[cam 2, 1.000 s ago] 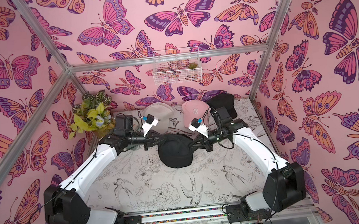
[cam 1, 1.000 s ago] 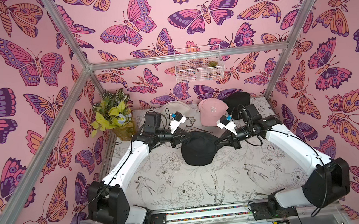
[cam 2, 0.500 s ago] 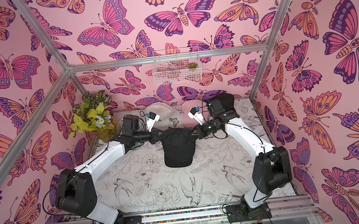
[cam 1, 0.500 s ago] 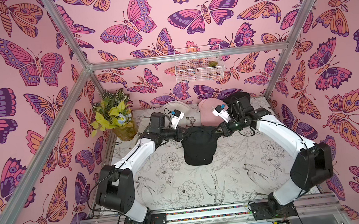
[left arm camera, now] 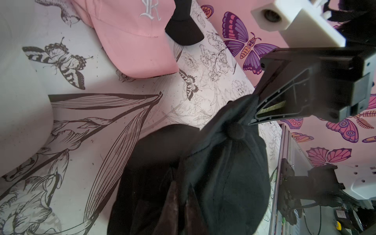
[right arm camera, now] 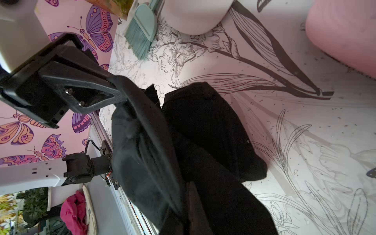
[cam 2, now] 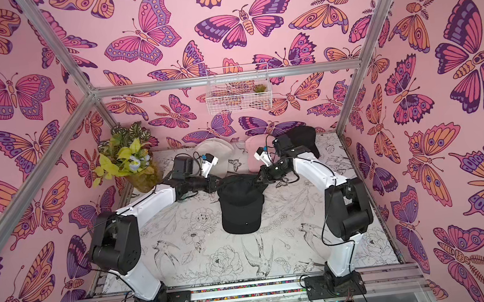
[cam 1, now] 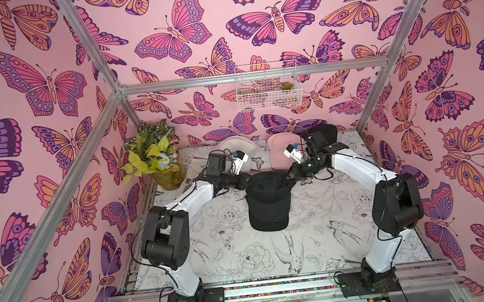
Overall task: Stack the baseball caps by color
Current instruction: Place the baseball cap on the baseball cap.
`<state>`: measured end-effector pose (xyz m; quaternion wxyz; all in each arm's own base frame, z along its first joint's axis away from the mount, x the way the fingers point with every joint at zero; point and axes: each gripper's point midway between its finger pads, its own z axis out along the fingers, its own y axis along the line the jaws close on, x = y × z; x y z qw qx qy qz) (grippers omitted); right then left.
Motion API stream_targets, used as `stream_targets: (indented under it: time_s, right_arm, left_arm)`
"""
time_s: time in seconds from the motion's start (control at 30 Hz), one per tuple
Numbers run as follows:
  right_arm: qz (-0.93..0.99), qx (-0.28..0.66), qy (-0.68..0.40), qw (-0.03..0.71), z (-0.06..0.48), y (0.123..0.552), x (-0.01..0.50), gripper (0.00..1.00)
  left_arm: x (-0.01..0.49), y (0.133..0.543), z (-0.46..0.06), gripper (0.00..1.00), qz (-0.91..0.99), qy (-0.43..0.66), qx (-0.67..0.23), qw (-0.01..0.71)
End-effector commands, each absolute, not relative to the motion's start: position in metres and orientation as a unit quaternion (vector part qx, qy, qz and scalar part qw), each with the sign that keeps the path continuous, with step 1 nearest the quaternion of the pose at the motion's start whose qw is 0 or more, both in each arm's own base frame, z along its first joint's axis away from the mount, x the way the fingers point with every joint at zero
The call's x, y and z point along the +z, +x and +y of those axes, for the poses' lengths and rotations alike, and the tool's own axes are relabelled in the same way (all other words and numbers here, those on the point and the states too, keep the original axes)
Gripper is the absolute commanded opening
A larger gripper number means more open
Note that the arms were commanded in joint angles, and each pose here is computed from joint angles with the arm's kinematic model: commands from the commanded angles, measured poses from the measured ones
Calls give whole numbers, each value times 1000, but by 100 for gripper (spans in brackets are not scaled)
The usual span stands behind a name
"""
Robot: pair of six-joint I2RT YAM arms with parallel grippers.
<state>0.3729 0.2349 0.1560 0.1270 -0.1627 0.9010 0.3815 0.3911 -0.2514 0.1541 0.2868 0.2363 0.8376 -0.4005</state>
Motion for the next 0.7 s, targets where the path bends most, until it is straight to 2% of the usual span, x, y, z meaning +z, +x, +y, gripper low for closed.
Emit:
stream_targets:
  time_s: [0.0,0.2,0.37,0.53,0.67]
  right_arm:
    - [918,356,-114,136,221,393,154,2]
    - [903,377,-118,167,225,392,187,0]
    - [885,415,-128,165,227,361,223,0]
    - [881,436,-122,137,224,324,225,0]
    - [880,441,-124,126,225,310,220,0]
  left_arm:
    - [128,402,-225,0,872,195,-362,267]
    - [168,400,-231,0,850,192,-404,280]
    - [210,373,-236,0,827,179,-458,272]
    - [215,339,-239,0,822,158,-496,232]
    - [213,325,-245,0,822,162,-502,215]
